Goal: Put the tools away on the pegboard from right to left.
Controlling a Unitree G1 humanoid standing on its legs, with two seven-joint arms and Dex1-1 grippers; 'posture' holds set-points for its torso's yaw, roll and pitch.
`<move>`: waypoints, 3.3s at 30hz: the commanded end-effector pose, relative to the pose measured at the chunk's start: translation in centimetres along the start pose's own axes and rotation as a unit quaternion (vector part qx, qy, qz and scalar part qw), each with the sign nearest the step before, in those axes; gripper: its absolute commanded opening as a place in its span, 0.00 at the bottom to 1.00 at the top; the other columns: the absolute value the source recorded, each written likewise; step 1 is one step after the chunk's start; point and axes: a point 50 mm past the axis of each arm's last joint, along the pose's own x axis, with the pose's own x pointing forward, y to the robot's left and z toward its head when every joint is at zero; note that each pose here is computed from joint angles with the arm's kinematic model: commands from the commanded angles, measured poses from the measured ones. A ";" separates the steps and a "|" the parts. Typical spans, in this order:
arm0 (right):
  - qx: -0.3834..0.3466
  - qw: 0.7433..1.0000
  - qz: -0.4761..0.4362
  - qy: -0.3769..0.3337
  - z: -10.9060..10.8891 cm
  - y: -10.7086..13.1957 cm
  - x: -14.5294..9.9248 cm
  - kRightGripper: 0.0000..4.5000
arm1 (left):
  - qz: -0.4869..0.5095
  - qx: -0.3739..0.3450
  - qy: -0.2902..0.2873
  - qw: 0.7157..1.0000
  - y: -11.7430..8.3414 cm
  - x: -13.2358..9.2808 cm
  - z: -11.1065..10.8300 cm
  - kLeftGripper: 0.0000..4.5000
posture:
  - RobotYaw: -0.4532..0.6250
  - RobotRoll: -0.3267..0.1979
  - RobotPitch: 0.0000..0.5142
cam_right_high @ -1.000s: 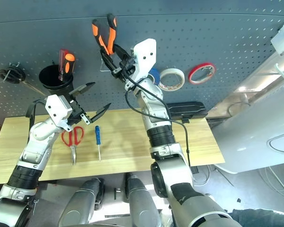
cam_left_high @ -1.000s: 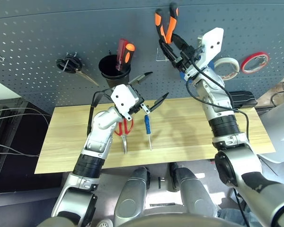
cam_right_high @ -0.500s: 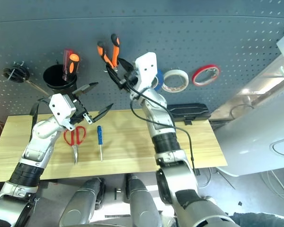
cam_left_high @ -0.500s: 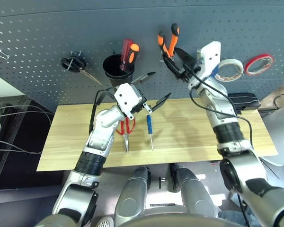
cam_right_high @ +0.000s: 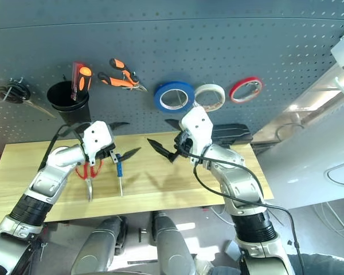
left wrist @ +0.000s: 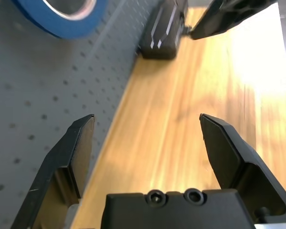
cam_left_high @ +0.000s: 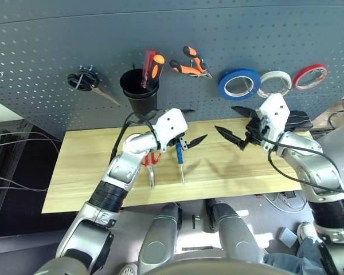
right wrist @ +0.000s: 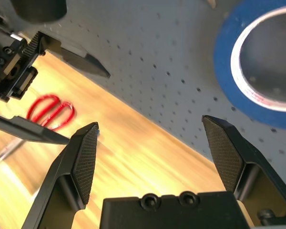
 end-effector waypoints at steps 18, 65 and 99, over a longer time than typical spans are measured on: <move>0.210 0.964 -0.010 0.160 -6.8 0.9 1.3 1.00 | 0.084 -0.171 0.270 0.944 -2.1 1.7 -7.4 1.00 | 0.37 0.62 0.44; 0.022 0.994 0.105 0.019 -0.6 0.0 1.8 1.00 | 0.257 -0.047 -0.275 0.926 1.6 -5.3 3.5 0.13 | 0.37 0.62 0.42; 0.042 0.973 0.184 -0.131 7.1 2.1 5.4 1.00 | 0.406 -0.037 -0.224 0.885 6.2 -10.6 8.8 0.13 | 0.42 0.62 0.40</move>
